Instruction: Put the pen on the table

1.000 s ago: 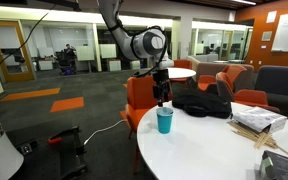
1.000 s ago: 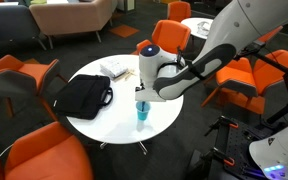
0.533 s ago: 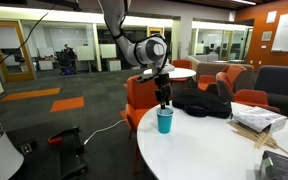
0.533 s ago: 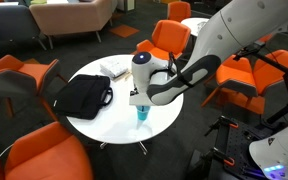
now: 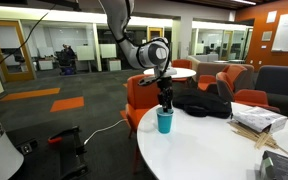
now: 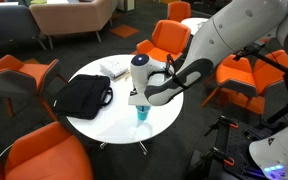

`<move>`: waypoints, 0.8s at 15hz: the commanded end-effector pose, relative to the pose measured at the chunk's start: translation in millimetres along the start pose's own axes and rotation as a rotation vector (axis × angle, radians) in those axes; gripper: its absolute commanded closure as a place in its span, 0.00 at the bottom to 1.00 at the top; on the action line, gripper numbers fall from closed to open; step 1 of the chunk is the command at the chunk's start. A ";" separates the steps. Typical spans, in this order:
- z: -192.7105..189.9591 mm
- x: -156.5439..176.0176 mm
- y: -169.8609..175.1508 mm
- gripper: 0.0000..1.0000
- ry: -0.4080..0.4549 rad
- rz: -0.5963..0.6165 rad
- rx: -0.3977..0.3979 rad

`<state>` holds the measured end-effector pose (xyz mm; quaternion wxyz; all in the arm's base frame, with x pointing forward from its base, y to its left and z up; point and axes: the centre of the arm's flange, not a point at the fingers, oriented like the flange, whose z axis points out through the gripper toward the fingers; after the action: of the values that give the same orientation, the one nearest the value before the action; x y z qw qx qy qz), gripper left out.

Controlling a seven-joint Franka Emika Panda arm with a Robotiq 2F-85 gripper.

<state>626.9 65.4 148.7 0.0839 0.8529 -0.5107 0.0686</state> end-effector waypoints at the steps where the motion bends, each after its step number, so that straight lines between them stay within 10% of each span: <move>1: 9.0 1.0 -3.0 0.47 0.012 0.021 0.015; 9: 28.6 -0.4 -10.2 0.58 0.035 0.010 0.000; 12: 31.3 -3.1 -12.3 0.85 0.054 -0.008 -0.008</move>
<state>632.9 63.6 118.9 0.0968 0.8549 -0.5040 0.0758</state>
